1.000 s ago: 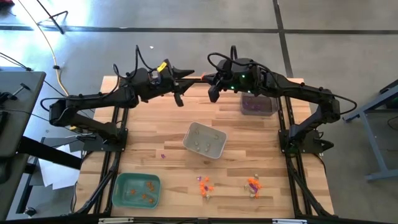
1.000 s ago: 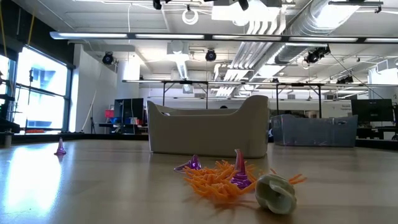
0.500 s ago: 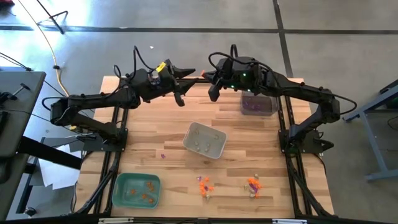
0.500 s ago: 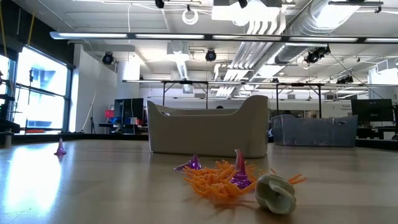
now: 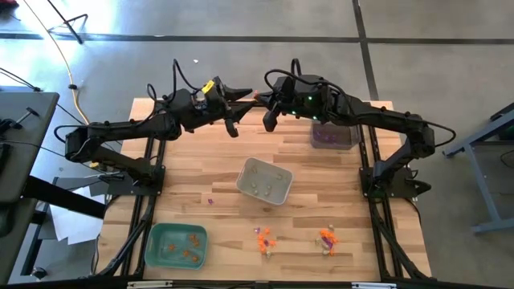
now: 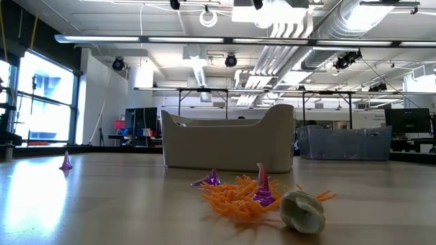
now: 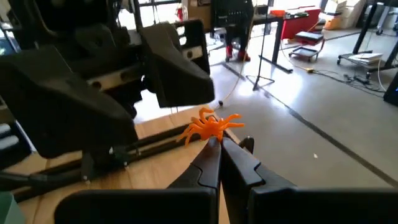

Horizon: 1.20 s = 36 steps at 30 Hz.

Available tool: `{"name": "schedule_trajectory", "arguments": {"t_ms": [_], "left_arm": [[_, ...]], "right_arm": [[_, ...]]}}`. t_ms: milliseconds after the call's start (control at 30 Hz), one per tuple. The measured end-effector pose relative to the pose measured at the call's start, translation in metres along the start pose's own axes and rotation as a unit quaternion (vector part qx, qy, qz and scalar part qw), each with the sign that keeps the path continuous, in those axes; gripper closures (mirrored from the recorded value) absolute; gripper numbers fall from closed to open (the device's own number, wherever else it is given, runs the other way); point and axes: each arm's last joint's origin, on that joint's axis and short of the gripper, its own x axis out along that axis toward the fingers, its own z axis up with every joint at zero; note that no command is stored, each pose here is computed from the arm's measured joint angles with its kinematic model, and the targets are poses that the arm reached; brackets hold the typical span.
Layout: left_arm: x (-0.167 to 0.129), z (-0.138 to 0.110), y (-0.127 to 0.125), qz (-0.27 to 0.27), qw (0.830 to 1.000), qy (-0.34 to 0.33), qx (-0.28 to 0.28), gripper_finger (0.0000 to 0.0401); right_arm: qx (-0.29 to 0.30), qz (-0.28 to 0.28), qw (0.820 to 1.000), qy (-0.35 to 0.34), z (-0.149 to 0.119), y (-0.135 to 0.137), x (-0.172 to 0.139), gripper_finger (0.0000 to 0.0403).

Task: Sort Halloween decoration
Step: Put the orange spider toy into the green bin

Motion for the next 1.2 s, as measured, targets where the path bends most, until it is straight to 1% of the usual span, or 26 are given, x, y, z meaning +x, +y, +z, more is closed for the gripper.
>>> {"name": "schedule_trajectory", "arguments": {"t_ms": [267,400,467,633,733,800,967,1000,1200], "left_arm": [[0.0,-0.0018,0.0007,0.005,1.0,0.009,0.004,0.0226],[0.0,-0.0018,0.0009,0.006,1.0,0.009,0.021,0.0226],[0.0,-0.0017,0.0009,0.006,1.0,0.009,0.029,0.0226],[0.0,-0.0016,0.001,0.007,0.999,0.008,0.036,0.0238],[0.0,-0.0016,0.001,0.007,0.999,0.009,0.037,0.0263],[0.0,-0.0016,0.0009,0.006,0.999,0.009,0.037,0.0289],[-0.0001,-0.0015,0.001,0.007,0.999,0.008,0.035,0.0379],[-0.0001,-0.0015,0.001,0.007,0.999,0.008,0.034,0.0389],[-0.0001,-0.0015,0.001,0.007,1.0,0.008,0.028,0.0396]], "right_arm": [[-0.014,0.012,1.0,-0.02,0.0032,0.0059,-0.0005,0.0403],[-0.021,0.036,0.999,-0.019,0.0033,0.0073,-0.0007,0.0403],[-0.022,0.038,0.999,-0.019,0.0032,0.0075,-0.0006,0.0403],[-0.023,0.04,0.999,-0.018,0.0032,0.0075,-0.0007,0.0403],[-0.025,0.04,0.999,-0.018,0.0031,0.0075,-0.0006,0.0403],[-0.028,0.042,0.999,-0.018,0.0032,0.0075,-0.0007,0.0403],[-0.029,0.05,0.998,-0.018,0.0031,0.008,-0.0008,0.0403],[-0.029,0.051,0.998,-0.017,0.0031,0.0081,-0.0008,0.0403],[-0.029,0.051,0.998,-0.017,0.003,0.0081,-0.0008,0.0403]]}}
